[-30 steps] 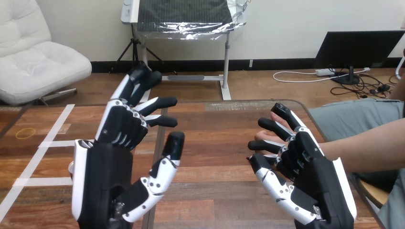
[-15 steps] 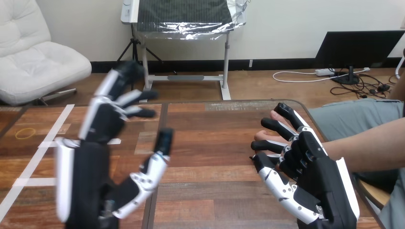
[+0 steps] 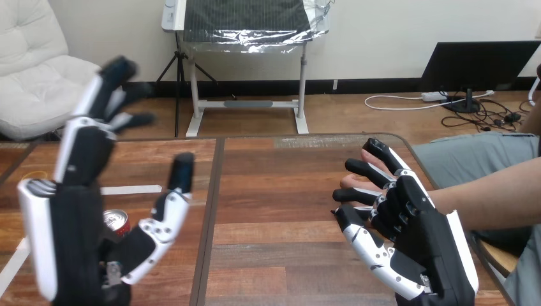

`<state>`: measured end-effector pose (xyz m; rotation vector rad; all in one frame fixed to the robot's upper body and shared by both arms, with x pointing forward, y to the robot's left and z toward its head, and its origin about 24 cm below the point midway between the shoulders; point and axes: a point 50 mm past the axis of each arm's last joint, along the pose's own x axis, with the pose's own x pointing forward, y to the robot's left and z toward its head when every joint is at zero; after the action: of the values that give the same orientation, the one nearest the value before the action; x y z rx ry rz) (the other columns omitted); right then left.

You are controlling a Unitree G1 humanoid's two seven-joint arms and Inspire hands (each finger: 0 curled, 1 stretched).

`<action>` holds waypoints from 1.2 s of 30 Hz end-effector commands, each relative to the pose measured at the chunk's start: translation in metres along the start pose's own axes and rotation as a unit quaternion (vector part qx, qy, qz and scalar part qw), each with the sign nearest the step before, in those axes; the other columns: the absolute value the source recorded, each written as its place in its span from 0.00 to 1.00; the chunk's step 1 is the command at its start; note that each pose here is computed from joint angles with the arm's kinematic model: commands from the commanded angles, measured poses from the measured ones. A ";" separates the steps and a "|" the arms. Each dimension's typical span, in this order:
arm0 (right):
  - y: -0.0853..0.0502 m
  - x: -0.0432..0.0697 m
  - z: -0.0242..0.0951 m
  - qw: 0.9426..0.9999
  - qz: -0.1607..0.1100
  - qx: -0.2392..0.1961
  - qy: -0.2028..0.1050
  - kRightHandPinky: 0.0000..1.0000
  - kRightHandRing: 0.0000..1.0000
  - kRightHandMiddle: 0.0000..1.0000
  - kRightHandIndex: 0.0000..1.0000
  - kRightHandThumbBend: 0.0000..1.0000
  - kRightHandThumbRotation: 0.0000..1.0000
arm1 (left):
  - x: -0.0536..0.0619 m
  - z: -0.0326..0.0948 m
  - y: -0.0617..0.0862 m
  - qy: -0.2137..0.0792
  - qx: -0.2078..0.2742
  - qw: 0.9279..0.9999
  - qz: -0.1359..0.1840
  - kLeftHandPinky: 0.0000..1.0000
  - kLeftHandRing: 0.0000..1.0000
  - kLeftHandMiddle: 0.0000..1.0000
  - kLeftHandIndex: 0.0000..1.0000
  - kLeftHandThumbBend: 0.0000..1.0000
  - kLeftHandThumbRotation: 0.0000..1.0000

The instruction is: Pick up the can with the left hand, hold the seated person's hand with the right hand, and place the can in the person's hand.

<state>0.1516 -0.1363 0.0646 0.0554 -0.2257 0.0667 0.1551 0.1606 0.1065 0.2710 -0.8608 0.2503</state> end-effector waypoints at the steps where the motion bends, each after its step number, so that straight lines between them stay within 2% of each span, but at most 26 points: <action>1: 0.004 0.013 0.012 0.999 -0.004 0.011 -0.046 0.53 0.65 0.80 0.88 0.46 0.00 | 0.008 0.002 0.000 -0.026 0.015 0.999 0.040 0.76 0.83 0.86 0.86 0.41 0.00; 7: 0.004 0.013 0.012 0.999 -0.002 0.009 -0.044 0.53 0.66 0.81 0.89 0.46 0.00 | 0.009 0.003 0.004 -0.041 0.027 0.998 0.047 0.82 0.86 0.88 0.84 0.42 0.00; 18: 0.005 0.015 0.011 0.999 0.002 0.010 -0.045 0.54 0.66 0.80 0.88 0.45 0.00 | 0.006 0.001 0.006 -0.036 0.039 0.997 0.051 0.87 0.88 0.89 0.84 0.48 0.00; 27: 0.006 0.015 0.011 0.999 0.004 0.011 -0.045 0.53 0.65 0.79 0.88 0.45 0.00 | 0.002 -0.004 0.007 -0.007 0.074 0.996 0.043 0.97 0.93 0.93 0.89 0.48 0.02; 36: 0.006 0.017 0.011 0.999 0.006 0.011 -0.043 0.54 0.66 0.80 0.88 0.45 0.00 | 0.000 -0.011 0.007 0.035 0.072 0.996 0.031 1.00 0.99 0.98 0.96 0.51 0.10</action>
<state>0.1521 -0.1353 0.0642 0.0422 -0.2208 0.0804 0.1596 0.1710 0.1062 0.3930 -0.8447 0.3458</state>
